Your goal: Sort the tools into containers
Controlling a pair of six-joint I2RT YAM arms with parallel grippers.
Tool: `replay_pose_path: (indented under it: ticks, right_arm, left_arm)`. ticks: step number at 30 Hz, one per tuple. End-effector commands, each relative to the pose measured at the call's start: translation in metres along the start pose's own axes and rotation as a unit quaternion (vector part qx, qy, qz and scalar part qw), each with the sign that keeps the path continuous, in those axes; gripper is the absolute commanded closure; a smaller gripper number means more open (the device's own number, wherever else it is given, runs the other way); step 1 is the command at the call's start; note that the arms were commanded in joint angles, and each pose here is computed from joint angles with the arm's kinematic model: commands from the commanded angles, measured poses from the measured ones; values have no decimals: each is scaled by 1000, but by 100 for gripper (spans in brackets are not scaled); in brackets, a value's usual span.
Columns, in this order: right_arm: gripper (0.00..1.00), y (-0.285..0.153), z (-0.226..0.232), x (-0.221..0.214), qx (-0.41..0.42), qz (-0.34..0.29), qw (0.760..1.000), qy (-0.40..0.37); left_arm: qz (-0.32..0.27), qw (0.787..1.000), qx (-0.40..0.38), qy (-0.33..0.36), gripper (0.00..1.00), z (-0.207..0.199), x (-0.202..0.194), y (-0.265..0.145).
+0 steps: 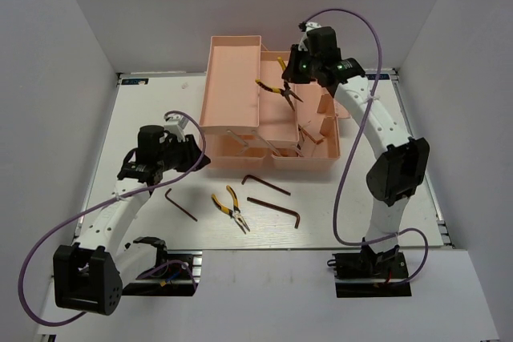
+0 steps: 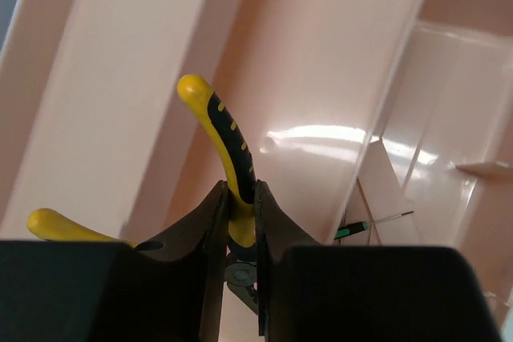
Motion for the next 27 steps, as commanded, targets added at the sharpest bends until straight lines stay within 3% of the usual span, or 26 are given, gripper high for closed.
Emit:
replay_pose_path:
  ticks: [1, 7, 15, 27]
  right_arm:
    - [100, 4, -16, 26, -17, -55, 992, 116]
    - [100, 31, -38, 1, 22, -2, 980, 196]
    - [100, 38, -34, -13, 85, 30, 961, 260]
    - [100, 22, -20, 5, 153, 19, 951, 267]
  left_arm:
    - [14, 999, 33, -23, 55, 3, -13, -6]
    - [38, 994, 69, -81, 52, -3, -28, -19]
    - [79, 987, 41, -135, 48, -9, -60, -11]
    - [98, 986, 42, -129, 48, -15, -75, 2]
Point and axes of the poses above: each gripper's point midway between its finger pads, its own y axis out along the fingers, its own z axis along the line the jaws close on, x = y × z, the point moved 8 cm from there along -y, back along the fingers, and after that the axes turned 2 degrees about -y, right-handed, at the moved point
